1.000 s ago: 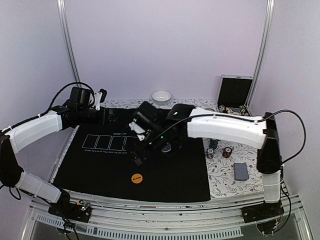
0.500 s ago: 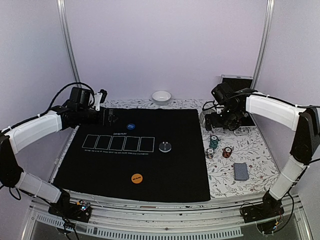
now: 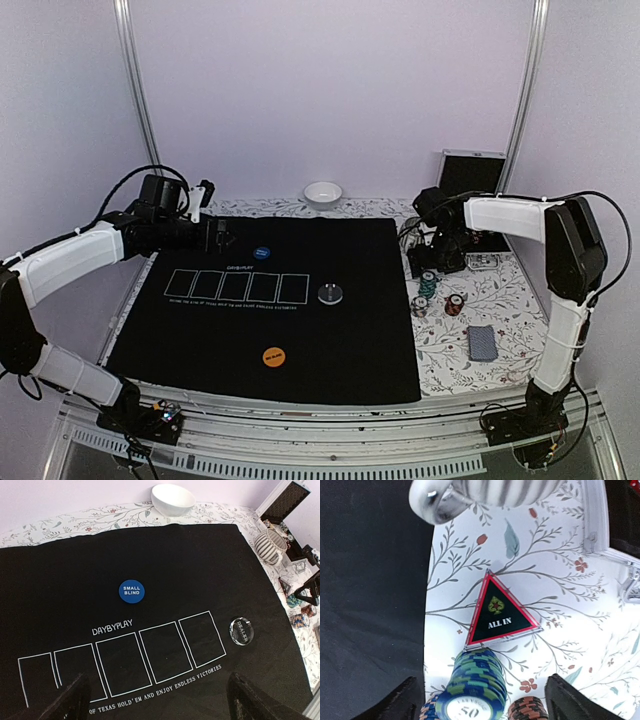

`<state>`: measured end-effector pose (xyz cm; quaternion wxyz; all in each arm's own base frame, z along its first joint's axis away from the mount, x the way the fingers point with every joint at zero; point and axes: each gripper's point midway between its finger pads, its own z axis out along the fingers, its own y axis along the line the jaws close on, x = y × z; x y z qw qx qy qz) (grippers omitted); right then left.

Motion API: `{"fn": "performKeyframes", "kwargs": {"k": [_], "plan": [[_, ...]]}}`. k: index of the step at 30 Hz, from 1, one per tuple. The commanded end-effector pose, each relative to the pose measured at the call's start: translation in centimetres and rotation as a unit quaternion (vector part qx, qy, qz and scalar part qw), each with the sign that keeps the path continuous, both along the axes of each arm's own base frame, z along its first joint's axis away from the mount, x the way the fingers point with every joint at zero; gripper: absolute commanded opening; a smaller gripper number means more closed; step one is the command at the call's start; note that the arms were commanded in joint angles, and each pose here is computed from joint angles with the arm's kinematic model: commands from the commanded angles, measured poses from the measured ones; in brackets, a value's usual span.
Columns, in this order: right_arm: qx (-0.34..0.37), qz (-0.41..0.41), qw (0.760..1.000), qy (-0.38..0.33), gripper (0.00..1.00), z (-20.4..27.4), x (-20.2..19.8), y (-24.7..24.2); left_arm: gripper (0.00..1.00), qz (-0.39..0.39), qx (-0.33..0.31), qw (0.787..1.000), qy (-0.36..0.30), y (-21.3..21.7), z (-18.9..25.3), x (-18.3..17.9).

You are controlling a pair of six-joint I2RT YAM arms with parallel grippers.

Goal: Distribute texas hold em gaming equipment
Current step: Pick up the pile of poker chips from the pile of poker chips.

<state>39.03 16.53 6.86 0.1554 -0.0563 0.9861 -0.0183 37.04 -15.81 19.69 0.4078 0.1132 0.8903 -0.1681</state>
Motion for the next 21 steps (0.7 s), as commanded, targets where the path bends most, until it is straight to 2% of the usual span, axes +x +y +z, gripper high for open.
{"fn": "performKeyframes", "kwargs": {"k": [1, 5, 9, 15, 18, 21], "plan": [[0.006, 0.011, 1.000, 0.006, 0.82, -1.0, 0.9, 0.7, 0.97, -0.001, 0.009, 1.000, -0.003, 0.3, 0.2, 0.3], [0.013, 0.013, 1.000, 0.014, 0.77, -1.5, 0.5, 0.9, 0.97, 0.000, 0.012, 1.000, -0.006, 0.4, 0.3, 0.2], [0.007, 0.011, 1.000, 0.018, 0.67, -1.9, 0.2, 0.6, 0.97, 0.002, 0.014, 1.000, -0.007, 0.5, 0.4, 0.3], [-0.001, 0.010, 1.000, 0.026, 0.68, -2.4, -0.1, 0.3, 0.97, 0.001, 0.014, 1.000, -0.010, 0.5, 0.6, 0.2], [-0.006, 0.009, 1.000, 0.027, 0.63, -2.6, -0.1, 0.2, 0.97, 0.003, 0.016, 1.000, -0.013, 0.6, 0.8, 0.2], [-0.010, 0.009, 0.999, 0.031, 0.62, -2.8, -0.2, 0.0, 0.97, 0.004, 0.017, 1.000, -0.015, 0.7, 0.9, 0.2]]}}
